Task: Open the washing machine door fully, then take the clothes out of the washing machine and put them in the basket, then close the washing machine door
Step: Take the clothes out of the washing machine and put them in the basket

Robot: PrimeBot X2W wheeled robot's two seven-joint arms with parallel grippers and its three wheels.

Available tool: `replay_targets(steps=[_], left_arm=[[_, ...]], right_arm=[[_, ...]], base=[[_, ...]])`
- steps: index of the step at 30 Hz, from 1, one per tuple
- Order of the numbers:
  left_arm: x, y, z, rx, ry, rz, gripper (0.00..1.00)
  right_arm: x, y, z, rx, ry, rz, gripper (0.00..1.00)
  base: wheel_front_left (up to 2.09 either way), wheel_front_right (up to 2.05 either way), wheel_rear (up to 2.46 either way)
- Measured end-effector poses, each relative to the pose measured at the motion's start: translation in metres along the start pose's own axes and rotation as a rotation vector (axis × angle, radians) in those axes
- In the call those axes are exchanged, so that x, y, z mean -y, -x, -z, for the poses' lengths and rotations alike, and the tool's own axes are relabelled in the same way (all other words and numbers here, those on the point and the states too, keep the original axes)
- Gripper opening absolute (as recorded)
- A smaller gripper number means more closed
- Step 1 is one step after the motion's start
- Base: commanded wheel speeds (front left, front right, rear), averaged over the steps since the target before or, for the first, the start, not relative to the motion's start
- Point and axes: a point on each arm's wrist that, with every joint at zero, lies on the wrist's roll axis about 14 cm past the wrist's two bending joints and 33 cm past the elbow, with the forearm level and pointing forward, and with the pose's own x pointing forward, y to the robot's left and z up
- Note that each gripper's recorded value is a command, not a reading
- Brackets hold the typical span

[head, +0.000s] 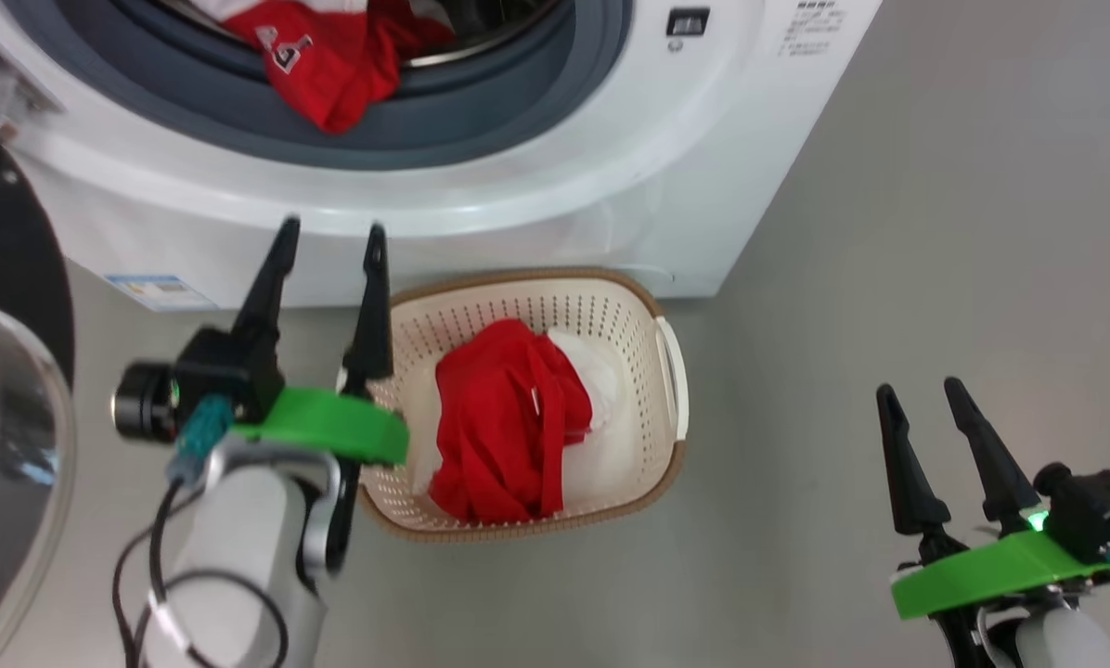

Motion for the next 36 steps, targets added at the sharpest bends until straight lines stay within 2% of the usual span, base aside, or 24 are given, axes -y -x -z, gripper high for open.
replay_targets(steps=[11, 21, 36], left_arm=[[0.011, -0.086, 0.027, -0.027, -0.053, 0.043, 1.0], [0.0, -0.143, 0.06, -0.08, -0.089, -0.018, 1.0], [-0.034, -0.19, 0.091, -0.145, -0.233, -0.135, 1.0]], right_arm=[[0.002, -0.036, 0.032, -0.067, -0.012, -0.01, 1.0], [0.011, -0.058, 0.059, -0.119, -0.019, -0.002, 1.0], [0.029, -0.061, 0.073, -0.154, -0.013, 0.041, 1.0]], base=[[0.0, 0.0, 0.0], [0.0, 0.0, 0.0], [0.0, 0.0, 0.0]])
